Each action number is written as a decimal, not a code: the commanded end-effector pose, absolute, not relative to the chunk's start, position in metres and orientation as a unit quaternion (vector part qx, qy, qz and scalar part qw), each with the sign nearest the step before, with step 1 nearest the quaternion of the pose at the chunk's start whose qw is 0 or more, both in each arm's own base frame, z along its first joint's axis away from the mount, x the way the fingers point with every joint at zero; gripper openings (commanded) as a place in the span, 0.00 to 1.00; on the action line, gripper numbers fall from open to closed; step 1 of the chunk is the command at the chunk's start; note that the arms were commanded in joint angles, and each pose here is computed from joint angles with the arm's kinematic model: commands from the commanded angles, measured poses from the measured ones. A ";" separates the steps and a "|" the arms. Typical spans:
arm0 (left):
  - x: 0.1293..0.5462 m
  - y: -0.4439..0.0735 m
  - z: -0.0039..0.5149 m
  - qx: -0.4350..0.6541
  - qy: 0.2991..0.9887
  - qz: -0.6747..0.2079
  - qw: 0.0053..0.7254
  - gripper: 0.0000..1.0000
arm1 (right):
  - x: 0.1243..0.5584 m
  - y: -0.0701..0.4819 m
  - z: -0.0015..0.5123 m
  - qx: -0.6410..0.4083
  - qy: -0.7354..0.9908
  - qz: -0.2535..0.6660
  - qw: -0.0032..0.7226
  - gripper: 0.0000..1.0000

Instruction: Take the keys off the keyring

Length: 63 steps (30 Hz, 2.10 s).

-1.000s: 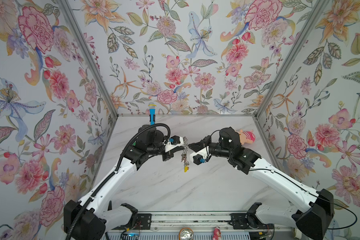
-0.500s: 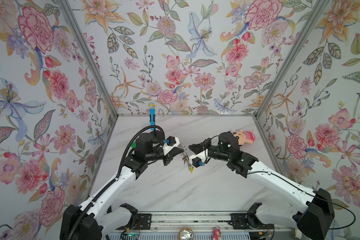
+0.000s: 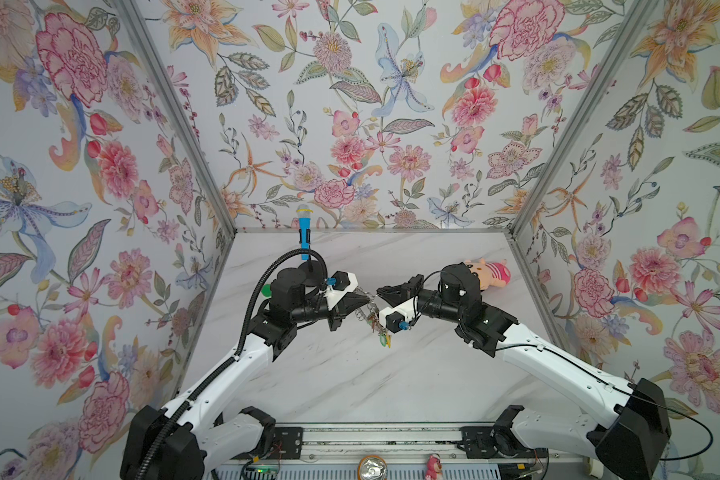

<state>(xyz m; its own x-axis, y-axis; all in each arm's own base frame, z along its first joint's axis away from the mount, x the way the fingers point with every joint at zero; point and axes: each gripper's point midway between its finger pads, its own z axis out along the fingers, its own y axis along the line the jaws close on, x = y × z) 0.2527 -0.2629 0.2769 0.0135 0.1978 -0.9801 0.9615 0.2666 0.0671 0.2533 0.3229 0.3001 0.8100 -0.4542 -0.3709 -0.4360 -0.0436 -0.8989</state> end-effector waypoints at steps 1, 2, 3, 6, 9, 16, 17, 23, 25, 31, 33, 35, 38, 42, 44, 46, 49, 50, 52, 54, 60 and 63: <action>0.249 -0.267 0.274 0.492 0.596 -0.376 0.511 0.15 | 0.248 0.319 0.336 -0.695 0.288 -0.006 0.658 0.00; 0.249 -0.268 0.275 0.495 0.596 -0.375 0.509 0.16 | 0.247 0.319 0.335 -0.696 0.289 -0.003 0.657 0.00; 0.249 -0.269 0.275 0.499 0.595 -0.374 0.507 0.16 | 0.247 0.319 0.336 -0.697 0.290 -0.003 0.656 0.00; 0.248 -0.271 0.278 0.513 0.590 -0.365 0.506 0.21 | 0.248 0.318 0.335 -0.698 0.293 -0.003 0.653 0.00; 0.248 -0.272 0.281 0.524 0.587 -0.354 0.505 0.29 | 0.248 0.318 0.334 -0.699 0.293 0.001 0.652 0.00; 0.244 -0.279 0.291 0.544 0.582 -0.338 0.501 0.35 | 0.248 0.320 0.334 -0.701 0.295 0.001 0.649 0.00; 0.243 -0.280 0.292 0.545 0.582 -0.336 0.501 0.36 | 0.249 0.319 0.334 -0.701 0.295 0.000 0.649 0.00; 0.243 -0.283 0.286 0.543 0.596 -0.330 0.491 0.41 | 0.251 0.319 0.331 -0.701 0.302 -0.005 0.646 0.00; 0.245 -0.281 0.287 0.538 0.603 -0.318 0.495 0.42 | 0.253 0.318 0.330 -0.701 0.305 -0.011 0.645 0.00; 0.244 -0.275 0.302 0.515 0.609 -0.286 0.532 0.50 | 0.256 0.319 0.330 -0.700 0.310 -0.023 0.643 0.00; 0.244 -0.275 0.308 0.505 0.611 -0.275 0.544 0.50 | 0.257 0.319 0.330 -0.699 0.313 -0.025 0.643 0.00; 0.244 -0.275 0.312 0.494 0.614 -0.266 0.555 0.50 | 0.258 0.319 0.329 -0.698 0.317 -0.030 0.642 0.00; 0.245 -0.272 0.314 0.476 0.622 -0.261 0.565 0.51 | 0.259 0.320 0.330 -0.697 0.322 -0.029 0.641 0.00; 0.244 -0.268 0.316 0.459 0.631 -0.260 0.570 0.51 | 0.259 0.321 0.330 -0.699 0.331 -0.026 0.634 0.00; 0.242 -0.265 0.318 0.452 0.633 -0.259 0.573 0.51 | 0.261 0.321 0.329 -0.699 0.335 -0.031 0.631 0.00; 0.240 -0.262 0.316 0.448 0.636 -0.258 0.573 0.51 | 0.262 0.321 0.329 -0.697 0.339 -0.033 0.631 0.00; 0.237 -0.262 0.309 0.448 0.641 -0.263 0.565 0.52 | 0.262 0.322 0.329 -0.696 0.347 -0.034 0.627 0.00; 0.236 -0.262 0.308 0.449 0.641 -0.266 0.562 0.52 | 0.263 0.322 0.328 -0.697 0.352 -0.037 0.624 0.00; 0.236 -0.260 0.308 0.448 0.642 -0.262 0.564 0.53 | 0.266 0.322 0.328 -0.696 0.364 -0.042 0.618 0.00; 0.236 -0.257 0.310 0.446 0.643 -0.253 0.568 0.55 | 0.270 0.320 0.328 -0.690 0.378 -0.051 0.615 0.00; 0.231 -0.247 0.320 0.426 0.641 -0.250 0.587 0.57 | 0.276 0.322 0.324 -0.689 0.399 -0.055 0.602 0.00; 0.228 -0.248 0.319 0.414 0.640 -0.260 0.593 0.57 | 0.278 0.323 0.325 -0.686 0.404 -0.058 0.603 0.00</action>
